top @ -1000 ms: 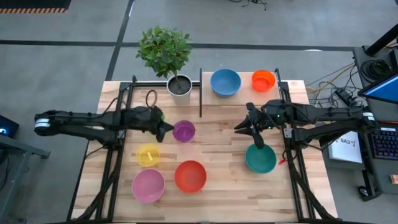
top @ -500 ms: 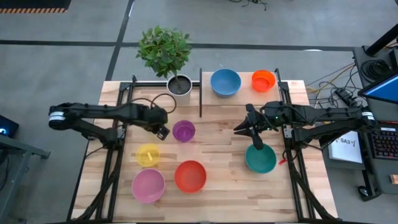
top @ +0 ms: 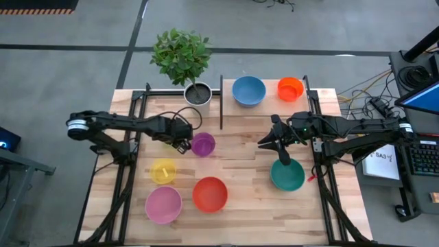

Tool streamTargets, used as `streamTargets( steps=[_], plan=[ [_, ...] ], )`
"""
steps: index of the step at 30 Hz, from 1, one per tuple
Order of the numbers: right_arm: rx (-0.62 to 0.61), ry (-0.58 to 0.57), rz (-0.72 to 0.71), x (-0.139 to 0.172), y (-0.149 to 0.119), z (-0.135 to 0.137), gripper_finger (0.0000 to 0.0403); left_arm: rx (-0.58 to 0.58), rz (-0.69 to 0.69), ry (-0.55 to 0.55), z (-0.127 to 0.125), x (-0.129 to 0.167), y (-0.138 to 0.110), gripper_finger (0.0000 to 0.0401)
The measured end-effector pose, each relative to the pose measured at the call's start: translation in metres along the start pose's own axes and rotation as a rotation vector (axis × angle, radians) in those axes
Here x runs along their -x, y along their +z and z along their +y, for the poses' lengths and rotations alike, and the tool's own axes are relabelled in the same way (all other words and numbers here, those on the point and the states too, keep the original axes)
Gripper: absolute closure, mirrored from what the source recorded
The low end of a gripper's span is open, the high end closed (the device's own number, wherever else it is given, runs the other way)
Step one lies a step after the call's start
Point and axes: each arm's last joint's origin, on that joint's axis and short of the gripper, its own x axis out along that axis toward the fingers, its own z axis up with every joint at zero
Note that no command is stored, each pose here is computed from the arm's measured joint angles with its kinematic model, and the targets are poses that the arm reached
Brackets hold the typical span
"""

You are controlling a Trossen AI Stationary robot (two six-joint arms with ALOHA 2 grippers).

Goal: Place and stack bowls onto a shelf
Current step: Stack the light green bowl on top of the orange bowl on the shelf

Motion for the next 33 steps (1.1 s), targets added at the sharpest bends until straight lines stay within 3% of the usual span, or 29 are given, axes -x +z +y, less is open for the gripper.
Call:
streamTargets(
  steps=[9, 22, 30, 33],
  plan=[
    [-0.002, 0.000, 0.001, 0.000, 0.000, 0.000, 0.0344, -0.044, 0.015, 0.040, -0.009, -0.022, 0.001, 0.0258],
    [-0.013, 0.000, 0.003, 0.000, 0.000, 0.000, 0.0344, -0.052, 0.009, 0.069, -0.014, -0.037, 0.000, 0.0320],
    [-0.012, 0.000, 0.003, 0.000, 0.000, 0.000, 0.0344, -0.062, 0.003, 0.063, -0.014, -0.038, 0.000, 0.0328],
    [-0.012, 0.000, 0.003, 0.000, 0.000, 0.000, 0.0344, -0.064, 0.003, 0.063, -0.014, -0.038, 0.000, 0.0356]
  ],
)
